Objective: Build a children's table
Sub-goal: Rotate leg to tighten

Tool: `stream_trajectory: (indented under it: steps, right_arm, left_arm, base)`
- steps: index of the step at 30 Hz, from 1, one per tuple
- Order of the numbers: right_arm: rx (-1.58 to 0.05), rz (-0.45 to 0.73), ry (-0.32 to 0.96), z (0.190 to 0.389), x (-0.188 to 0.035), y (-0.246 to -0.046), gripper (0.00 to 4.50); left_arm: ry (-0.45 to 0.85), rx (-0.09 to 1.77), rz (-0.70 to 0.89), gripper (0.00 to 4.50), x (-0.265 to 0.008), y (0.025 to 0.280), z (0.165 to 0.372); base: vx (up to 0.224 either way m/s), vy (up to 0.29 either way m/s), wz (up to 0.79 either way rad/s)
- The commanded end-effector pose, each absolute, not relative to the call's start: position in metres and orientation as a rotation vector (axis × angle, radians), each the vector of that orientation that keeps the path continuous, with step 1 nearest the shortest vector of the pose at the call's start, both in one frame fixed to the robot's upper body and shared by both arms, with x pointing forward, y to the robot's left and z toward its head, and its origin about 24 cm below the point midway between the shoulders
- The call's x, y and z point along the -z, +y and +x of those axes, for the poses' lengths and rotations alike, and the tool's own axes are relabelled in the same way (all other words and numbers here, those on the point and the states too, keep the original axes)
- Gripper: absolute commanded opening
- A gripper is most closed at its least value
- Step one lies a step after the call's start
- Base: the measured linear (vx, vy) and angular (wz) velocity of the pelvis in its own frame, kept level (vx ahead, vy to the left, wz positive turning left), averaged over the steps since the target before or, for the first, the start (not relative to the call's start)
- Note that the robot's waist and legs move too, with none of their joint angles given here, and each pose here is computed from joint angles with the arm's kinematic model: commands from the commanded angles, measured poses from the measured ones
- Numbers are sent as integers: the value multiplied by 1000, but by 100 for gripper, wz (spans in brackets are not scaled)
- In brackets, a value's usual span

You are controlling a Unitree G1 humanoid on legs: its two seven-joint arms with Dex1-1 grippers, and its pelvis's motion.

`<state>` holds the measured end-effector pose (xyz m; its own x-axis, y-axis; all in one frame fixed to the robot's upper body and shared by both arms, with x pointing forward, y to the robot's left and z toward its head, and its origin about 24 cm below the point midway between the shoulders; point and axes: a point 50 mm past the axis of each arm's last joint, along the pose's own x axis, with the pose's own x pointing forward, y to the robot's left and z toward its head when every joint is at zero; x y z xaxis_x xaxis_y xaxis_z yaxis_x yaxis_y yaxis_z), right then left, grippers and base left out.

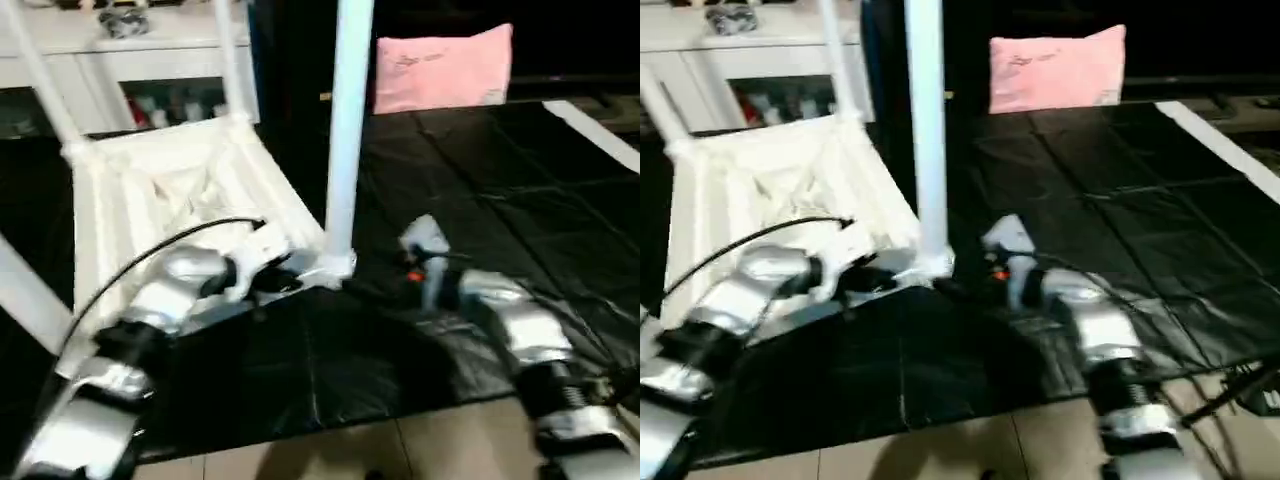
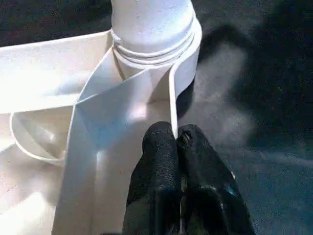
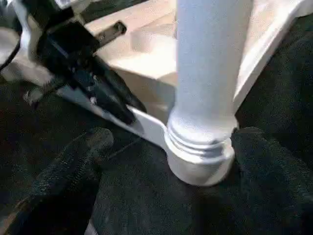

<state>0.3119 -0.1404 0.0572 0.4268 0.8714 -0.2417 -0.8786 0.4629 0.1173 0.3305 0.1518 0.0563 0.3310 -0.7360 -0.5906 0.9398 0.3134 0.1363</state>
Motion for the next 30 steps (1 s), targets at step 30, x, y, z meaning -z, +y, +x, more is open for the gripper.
stream_trajectory:
  steps: [30]
  right_arm:
    - [-1598,-164,378,300,-62,-128,297]
  left_arm:
    - [511,1680,602,0,-58,144,297]
  base:
    - [0,0,0]
